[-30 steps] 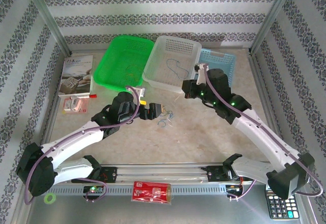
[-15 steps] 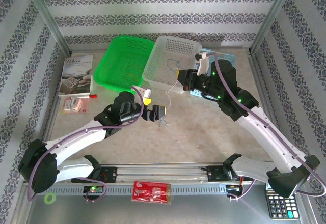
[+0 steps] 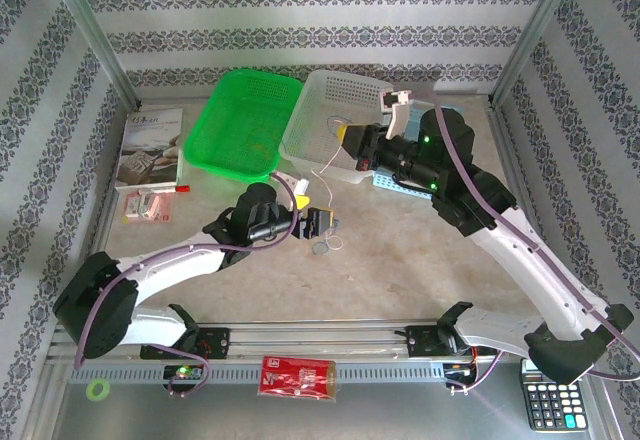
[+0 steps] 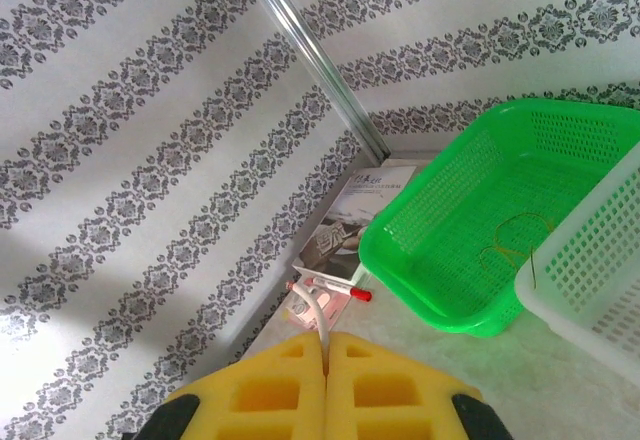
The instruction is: Untangle the cables
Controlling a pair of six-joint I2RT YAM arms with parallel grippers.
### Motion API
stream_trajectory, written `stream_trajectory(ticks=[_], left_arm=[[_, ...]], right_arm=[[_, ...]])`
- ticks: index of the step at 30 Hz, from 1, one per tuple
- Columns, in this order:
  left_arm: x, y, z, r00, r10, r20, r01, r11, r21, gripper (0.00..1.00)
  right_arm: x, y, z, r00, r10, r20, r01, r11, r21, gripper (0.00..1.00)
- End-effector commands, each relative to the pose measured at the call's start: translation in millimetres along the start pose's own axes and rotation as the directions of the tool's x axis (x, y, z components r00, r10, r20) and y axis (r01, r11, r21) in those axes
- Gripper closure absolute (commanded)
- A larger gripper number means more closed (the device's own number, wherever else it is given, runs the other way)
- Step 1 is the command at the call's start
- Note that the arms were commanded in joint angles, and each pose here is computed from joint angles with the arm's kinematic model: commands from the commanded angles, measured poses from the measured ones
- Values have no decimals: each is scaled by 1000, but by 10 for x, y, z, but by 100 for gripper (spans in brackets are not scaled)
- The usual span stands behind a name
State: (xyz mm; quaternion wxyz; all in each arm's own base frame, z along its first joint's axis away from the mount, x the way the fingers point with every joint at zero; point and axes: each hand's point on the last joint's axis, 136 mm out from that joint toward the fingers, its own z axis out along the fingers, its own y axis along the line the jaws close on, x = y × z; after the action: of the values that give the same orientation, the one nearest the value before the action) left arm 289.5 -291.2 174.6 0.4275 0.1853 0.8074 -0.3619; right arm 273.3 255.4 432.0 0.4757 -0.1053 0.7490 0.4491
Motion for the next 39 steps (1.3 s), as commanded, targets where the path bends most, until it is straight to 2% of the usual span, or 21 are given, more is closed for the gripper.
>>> stream_trajectory(ticks=[1,11,21,24,29,39], left_arm=[[-60,-11,44,998,30,55,-30,1000,-3,20],[156,128,156,1000,11,18,-10,999,-32,34],[141,90,150,1000,20,23,-20,1000,-12,48],[182,83,157,1000,14,13,-14,1000,-1,54],[285,105,160,1000,-6,-1,6,1000,7,58],[482,173,74,999,-36,-22,36,999,-6,60]], right_arm=[[-166,203,-43,999,-4,42,6,998,-55,100],[-550,530,-195,993,-10,122,26,990,-135,100],[-854,750,-329,982,-21,185,55,982,-183,100],[-924,750,-352,979,-24,202,61,982,-180,100],[-1129,780,-465,966,-38,258,84,982,-171,100],[-1813,591,-955,872,-82,482,118,992,-44,100]])
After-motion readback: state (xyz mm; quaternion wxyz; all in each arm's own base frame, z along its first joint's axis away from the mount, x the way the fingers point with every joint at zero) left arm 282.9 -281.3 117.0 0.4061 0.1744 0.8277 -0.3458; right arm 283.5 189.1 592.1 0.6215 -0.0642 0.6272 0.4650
